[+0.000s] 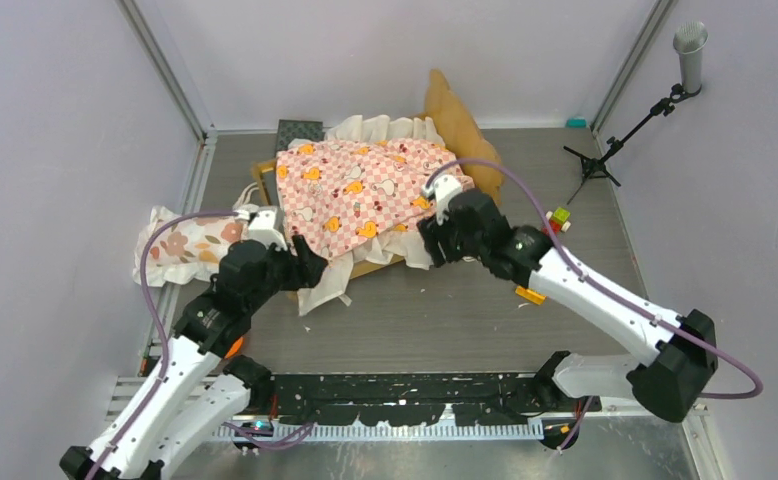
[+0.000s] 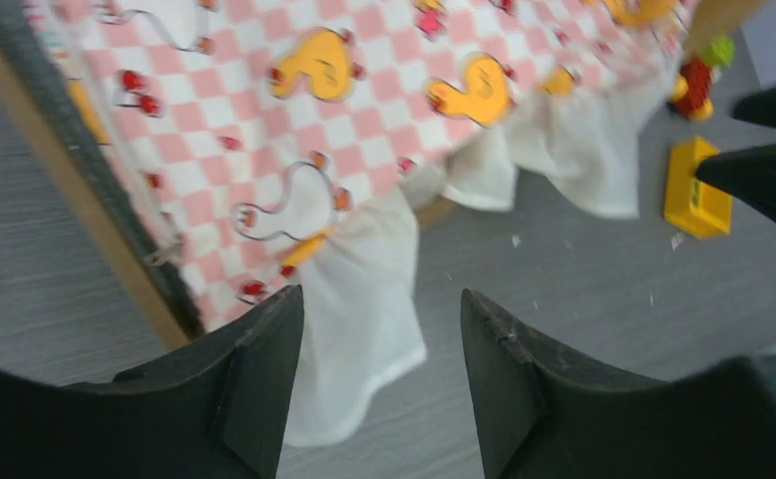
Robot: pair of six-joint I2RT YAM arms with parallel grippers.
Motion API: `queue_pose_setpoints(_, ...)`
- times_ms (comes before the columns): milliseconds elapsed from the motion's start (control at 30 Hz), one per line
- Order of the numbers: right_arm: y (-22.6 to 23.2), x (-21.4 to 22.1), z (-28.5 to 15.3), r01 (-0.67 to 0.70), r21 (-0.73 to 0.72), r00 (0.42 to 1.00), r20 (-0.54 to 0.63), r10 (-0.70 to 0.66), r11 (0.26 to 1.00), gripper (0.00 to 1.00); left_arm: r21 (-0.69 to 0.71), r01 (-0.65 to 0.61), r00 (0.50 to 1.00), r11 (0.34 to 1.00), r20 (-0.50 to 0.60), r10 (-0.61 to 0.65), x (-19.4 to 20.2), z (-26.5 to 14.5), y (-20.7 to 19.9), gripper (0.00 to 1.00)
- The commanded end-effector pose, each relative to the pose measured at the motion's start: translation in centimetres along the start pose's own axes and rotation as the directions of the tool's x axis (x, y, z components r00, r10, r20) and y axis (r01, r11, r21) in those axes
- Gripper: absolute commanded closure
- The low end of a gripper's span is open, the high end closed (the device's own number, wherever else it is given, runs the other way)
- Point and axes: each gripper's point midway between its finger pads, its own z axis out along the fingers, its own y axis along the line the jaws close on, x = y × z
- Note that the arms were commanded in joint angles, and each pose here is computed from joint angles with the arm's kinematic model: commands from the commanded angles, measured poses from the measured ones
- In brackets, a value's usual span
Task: Set up the pet bed
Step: Adjust the mattress on the bed frame.
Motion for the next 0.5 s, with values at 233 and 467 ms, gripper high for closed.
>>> queue_pose_setpoints(233,11.5,0.1,-2.2,0.539,-0.37,0.769,0.582,-0.263,0.757,0.35,-0.056,-0.251,0.965,0.966,0.064,0.254,0.0,-0.6,-3.8,0.39)
queue_pose_setpoints(467,13.4,-0.7,1.9,0.55,-0.263,0.741,0.591,-0.319,0.793,0.41,-0.086,-0.157,0.972,0.984,0.162,0.169,-3.1,-4.3,-2.6,0.36)
